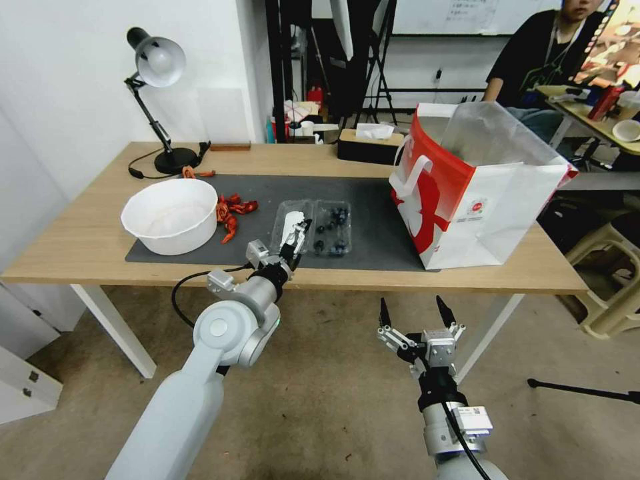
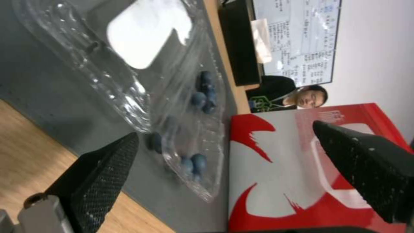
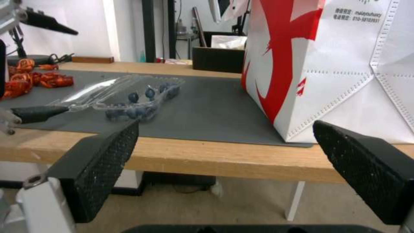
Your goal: Close the takeout container lid, then place the container into the takeout bag.
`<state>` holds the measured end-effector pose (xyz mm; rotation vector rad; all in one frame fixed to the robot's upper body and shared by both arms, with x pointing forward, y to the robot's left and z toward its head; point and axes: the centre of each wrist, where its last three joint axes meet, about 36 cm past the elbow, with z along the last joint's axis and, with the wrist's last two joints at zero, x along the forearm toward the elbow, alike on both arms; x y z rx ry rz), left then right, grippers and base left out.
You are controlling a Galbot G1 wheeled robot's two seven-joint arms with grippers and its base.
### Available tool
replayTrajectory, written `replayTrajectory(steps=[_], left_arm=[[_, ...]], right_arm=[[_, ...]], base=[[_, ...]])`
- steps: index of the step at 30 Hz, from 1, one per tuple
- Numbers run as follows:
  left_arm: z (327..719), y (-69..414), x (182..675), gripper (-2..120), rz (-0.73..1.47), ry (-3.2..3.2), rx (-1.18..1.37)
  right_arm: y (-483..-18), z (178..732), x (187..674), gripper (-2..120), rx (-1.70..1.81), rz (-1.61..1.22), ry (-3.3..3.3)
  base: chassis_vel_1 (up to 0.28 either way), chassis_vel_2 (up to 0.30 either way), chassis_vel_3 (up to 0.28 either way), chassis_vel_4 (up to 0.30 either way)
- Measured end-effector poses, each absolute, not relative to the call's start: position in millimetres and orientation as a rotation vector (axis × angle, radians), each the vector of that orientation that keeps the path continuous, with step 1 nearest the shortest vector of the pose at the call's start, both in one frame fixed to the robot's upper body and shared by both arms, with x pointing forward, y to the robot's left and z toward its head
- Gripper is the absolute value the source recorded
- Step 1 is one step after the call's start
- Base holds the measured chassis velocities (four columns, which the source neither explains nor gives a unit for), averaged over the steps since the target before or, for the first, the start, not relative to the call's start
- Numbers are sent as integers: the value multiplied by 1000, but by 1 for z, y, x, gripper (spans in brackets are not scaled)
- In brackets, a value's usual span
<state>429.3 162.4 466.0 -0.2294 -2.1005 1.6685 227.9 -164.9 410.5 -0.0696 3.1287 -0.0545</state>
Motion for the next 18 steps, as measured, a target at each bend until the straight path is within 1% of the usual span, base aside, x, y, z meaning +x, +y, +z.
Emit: replayTrajectory(steps=[18], left_arm=[[454,162,453,100,1630,-2167,-141]], right_arm=[[-167,411,230,100,-57,-55,3125]], base=[[0,0,0,0]])
